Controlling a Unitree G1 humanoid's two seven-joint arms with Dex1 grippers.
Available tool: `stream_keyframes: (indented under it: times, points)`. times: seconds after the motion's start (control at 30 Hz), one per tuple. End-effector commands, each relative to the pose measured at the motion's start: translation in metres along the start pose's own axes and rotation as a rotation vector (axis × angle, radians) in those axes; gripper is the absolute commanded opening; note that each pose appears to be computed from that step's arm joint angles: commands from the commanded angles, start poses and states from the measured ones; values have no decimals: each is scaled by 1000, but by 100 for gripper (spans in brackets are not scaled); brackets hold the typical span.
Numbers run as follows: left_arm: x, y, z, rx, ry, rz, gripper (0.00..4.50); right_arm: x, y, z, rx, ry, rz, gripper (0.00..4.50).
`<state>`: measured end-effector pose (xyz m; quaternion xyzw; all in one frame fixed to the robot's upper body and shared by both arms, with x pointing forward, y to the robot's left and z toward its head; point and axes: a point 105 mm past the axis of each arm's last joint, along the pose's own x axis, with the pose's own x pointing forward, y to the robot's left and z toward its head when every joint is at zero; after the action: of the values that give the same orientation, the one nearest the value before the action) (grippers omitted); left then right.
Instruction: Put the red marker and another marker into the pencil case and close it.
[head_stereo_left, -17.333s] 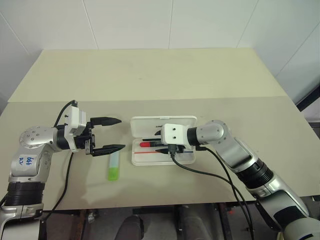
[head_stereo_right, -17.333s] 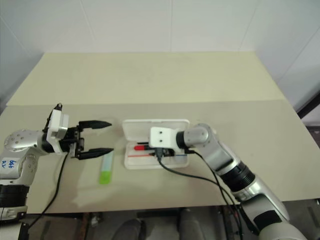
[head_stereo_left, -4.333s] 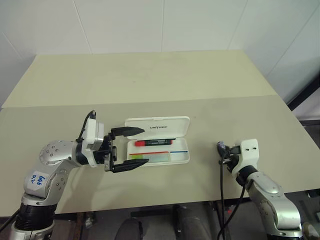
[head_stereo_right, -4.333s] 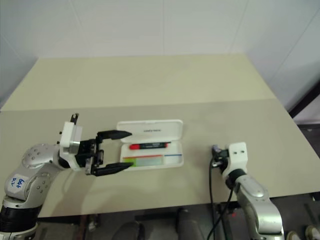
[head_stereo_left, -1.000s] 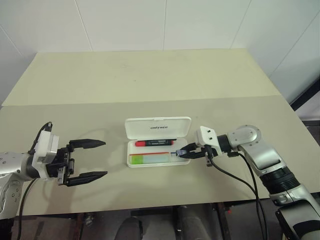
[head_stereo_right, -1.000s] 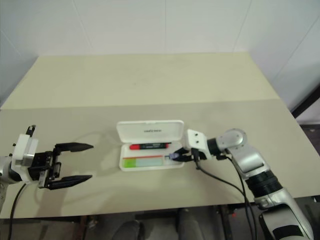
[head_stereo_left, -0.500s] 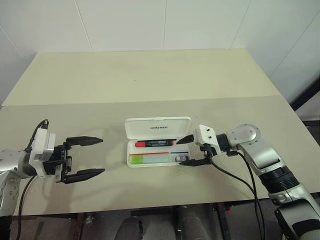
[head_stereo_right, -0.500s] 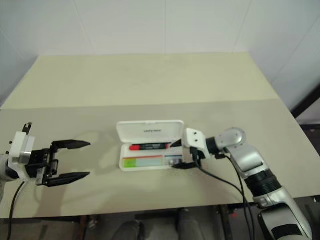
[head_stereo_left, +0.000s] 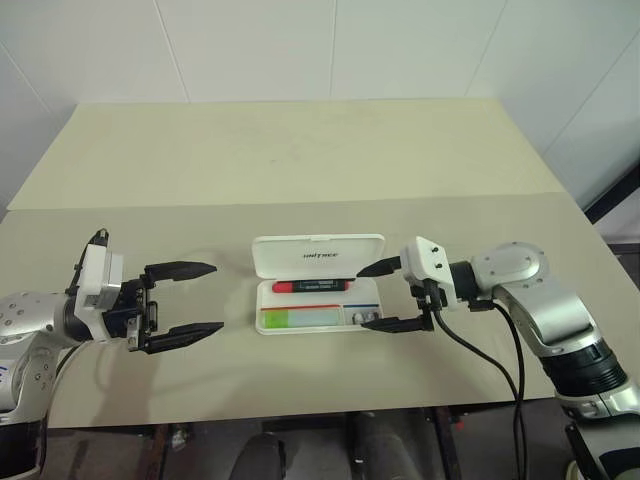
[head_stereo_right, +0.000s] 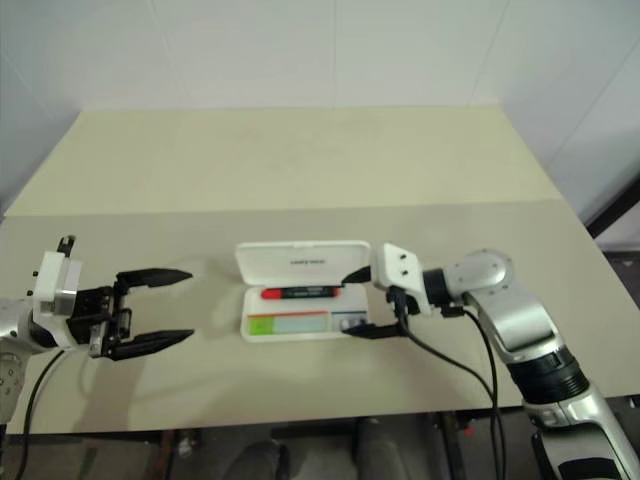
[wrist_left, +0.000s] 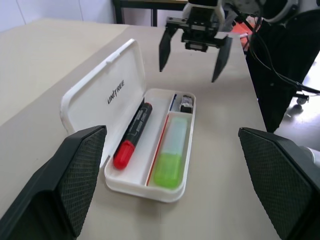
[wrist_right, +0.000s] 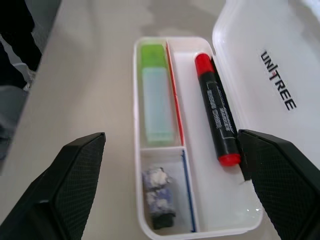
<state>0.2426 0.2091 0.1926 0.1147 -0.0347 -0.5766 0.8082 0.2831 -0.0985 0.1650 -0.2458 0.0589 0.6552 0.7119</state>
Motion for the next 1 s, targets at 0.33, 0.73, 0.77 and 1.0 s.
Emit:
stream_keyframes:
  times: [0.33,0.73,0.77,1.0]
  points:
    - [19,28,46,83,-160,101,450,-56,-8,50,63,-156,-329,448]
    - [18,89,40,58,-203,333,119,-88,15,24,165,-106,-502,450]
    - [18,96,37,50,-204,375,84,-89,17,24,171,-108,-510,450]
    - [42,124,4,-52,-120,481,3,-94,31,15,198,-141,-522,450]
